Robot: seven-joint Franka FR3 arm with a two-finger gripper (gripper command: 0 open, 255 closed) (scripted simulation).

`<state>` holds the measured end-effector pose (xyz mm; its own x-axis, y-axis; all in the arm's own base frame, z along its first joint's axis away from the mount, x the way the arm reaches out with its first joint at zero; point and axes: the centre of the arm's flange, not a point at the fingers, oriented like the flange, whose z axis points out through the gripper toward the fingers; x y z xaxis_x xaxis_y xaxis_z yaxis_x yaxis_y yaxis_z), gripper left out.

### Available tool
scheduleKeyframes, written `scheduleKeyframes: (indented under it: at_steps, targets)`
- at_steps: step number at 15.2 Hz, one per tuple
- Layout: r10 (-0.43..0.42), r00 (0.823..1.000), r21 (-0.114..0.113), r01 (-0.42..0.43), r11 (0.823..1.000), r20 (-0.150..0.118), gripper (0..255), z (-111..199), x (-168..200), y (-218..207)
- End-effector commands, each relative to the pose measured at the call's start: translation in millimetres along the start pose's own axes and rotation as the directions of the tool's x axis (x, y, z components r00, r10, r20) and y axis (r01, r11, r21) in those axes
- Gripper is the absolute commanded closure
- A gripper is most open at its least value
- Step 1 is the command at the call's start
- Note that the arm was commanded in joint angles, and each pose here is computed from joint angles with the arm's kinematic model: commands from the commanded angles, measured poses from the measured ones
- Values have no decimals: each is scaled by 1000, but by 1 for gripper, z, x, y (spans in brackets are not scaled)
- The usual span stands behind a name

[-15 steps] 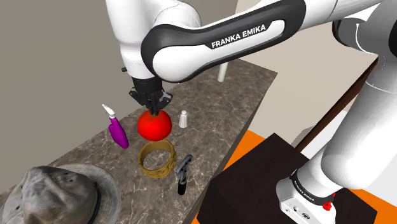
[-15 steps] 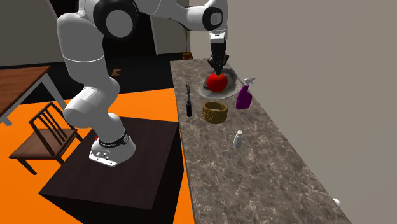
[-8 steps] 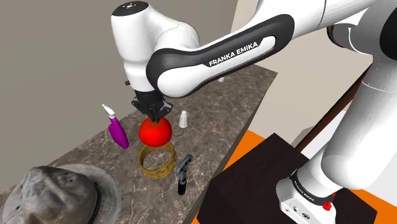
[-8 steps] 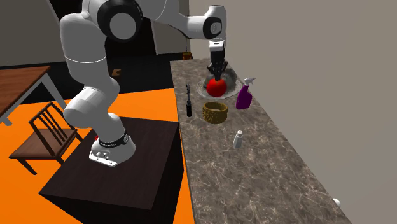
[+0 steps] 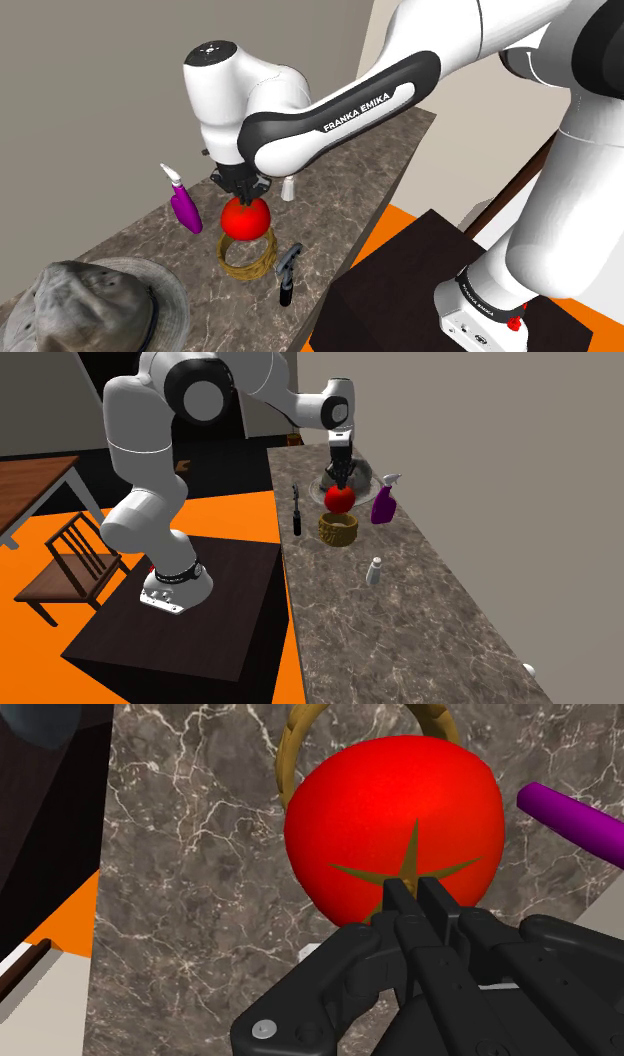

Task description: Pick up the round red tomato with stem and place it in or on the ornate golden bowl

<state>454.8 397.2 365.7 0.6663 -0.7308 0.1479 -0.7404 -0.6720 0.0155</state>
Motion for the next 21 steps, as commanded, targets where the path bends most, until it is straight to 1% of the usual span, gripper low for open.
scheduleKeyframes:
  at_steps: [1, 6, 14, 15, 20, 21]
  targets:
    - [0, 1000, 1, 0, 1000, 0, 255, 9, -2, -1]
    - [0, 1000, 1, 0, 1000, 0, 255, 34, -6, -1]
    - [0, 1000, 1, 0, 1000, 0, 255, 34, -6, -1]
    - [0, 1000, 1, 0, 1000, 0, 0, 34, -6, -1]
    - [0, 1000, 1, 0, 1000, 0, 0, 34, -6, -1]
    - [0, 1000, 1, 0, 1000, 0, 0, 21, -6, -1]
